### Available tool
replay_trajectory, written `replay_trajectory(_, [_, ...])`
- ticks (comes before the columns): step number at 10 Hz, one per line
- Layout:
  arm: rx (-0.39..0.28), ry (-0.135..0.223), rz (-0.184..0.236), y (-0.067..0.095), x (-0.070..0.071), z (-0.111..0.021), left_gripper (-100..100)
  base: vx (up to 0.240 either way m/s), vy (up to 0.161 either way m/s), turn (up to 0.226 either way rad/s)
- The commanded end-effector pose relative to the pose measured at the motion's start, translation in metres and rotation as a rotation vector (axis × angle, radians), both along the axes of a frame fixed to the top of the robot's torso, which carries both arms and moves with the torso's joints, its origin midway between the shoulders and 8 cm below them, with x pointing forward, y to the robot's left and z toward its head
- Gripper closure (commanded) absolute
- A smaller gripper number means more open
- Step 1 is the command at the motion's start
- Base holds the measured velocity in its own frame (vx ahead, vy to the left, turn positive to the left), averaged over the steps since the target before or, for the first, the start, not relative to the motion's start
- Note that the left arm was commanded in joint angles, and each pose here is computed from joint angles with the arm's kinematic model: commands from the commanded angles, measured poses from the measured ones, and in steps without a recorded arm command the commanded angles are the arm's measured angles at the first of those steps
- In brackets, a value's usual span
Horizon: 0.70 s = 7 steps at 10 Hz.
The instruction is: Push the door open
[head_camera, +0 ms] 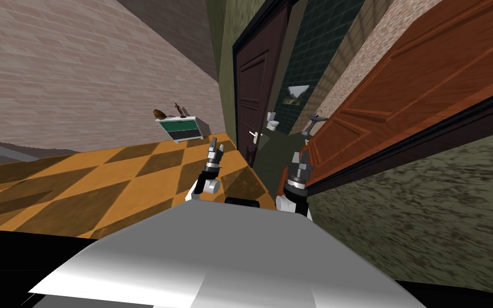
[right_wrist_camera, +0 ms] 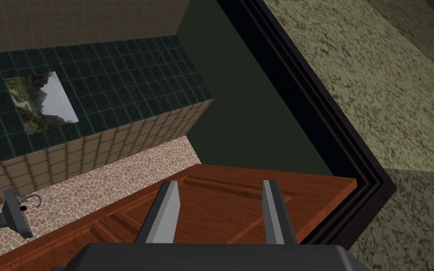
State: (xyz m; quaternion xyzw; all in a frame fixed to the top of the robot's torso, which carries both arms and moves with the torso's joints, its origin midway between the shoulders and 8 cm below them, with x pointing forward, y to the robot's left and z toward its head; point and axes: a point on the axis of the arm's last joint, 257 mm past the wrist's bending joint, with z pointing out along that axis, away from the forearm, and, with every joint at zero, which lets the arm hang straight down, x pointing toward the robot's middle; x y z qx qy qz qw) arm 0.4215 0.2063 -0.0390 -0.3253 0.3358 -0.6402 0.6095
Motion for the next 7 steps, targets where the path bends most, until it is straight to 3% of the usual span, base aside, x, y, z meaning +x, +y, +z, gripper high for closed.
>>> replay_trajectory(1, [-0.001, 0.025, -0.026, -0.009, 0.009, -0.012, -100, 0.140, 0.066, -0.117])
replay_trajectory(7, [-0.002, 0.090, -0.093, -0.036, 0.034, -0.044, -100, 0.117, 0.072, -0.081])
